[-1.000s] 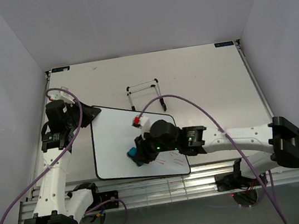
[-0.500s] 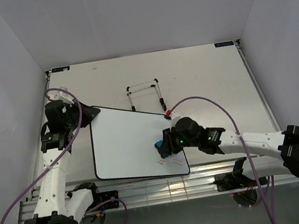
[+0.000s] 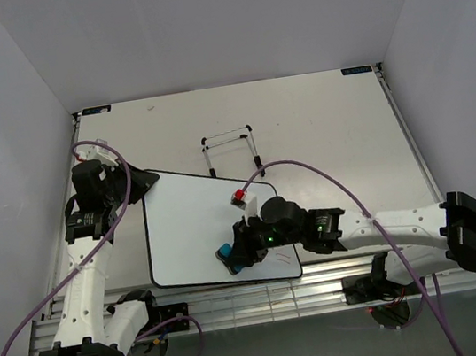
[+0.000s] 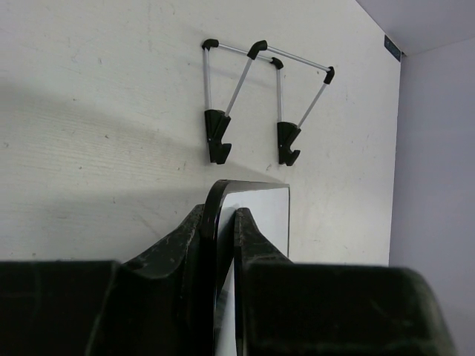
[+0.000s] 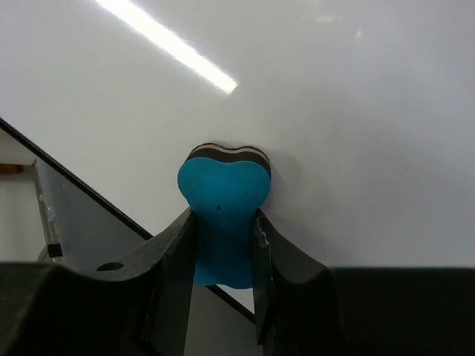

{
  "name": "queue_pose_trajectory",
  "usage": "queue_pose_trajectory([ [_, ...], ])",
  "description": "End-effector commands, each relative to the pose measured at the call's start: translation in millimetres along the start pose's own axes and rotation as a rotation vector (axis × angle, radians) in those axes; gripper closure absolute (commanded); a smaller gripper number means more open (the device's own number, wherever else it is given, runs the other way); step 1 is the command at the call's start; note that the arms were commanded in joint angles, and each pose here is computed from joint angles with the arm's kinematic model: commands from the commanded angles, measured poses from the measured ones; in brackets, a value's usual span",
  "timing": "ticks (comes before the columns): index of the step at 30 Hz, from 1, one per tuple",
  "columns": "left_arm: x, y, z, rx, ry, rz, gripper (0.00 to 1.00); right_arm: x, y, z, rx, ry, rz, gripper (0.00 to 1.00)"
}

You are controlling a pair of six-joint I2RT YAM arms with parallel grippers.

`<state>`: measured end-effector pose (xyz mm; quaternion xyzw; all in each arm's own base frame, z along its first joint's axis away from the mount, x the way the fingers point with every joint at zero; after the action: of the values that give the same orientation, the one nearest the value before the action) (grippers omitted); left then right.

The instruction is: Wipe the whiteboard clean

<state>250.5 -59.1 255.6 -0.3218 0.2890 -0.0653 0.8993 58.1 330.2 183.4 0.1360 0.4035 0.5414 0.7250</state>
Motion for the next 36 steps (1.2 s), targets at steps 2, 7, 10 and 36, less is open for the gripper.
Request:
queue_pose_trajectory([
  [2,1.1,37.2,0.9,0.134,-0.063,0.242,1.00,-20.7,-85.8,-85.7,0.146,0.194,-0.286,0.89],
  [7,0.0,38.9,-0.4,0.132,-0.072,0.247,1.00,-59.6,-139.8,-131.4,0.318,0.219,-0.473,0.89],
  [10,-0.5,38.6,-0.9,0.132,-0.072,0.244,1.00,-75.8,-160.4,-151.4,0.377,0.249,-0.577,0.89],
  [36,-1.9,34.3,1.2,0.138,-0.083,0.225,1.00,-27.4,-62.0,-37.8,0.147,0.252,-0.114,0.89],
])
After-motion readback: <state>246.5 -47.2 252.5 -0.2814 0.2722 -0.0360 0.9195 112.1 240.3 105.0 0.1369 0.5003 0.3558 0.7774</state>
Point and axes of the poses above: each gripper's point midway between its finger pads, its own x axis out along the fingers, its own y axis along the line the jaws close on, z = x × y, the point moved 6 cm from there along -x, back along the fingers, and after that the axes turned 1 degree about x, right-handed, at the moved point
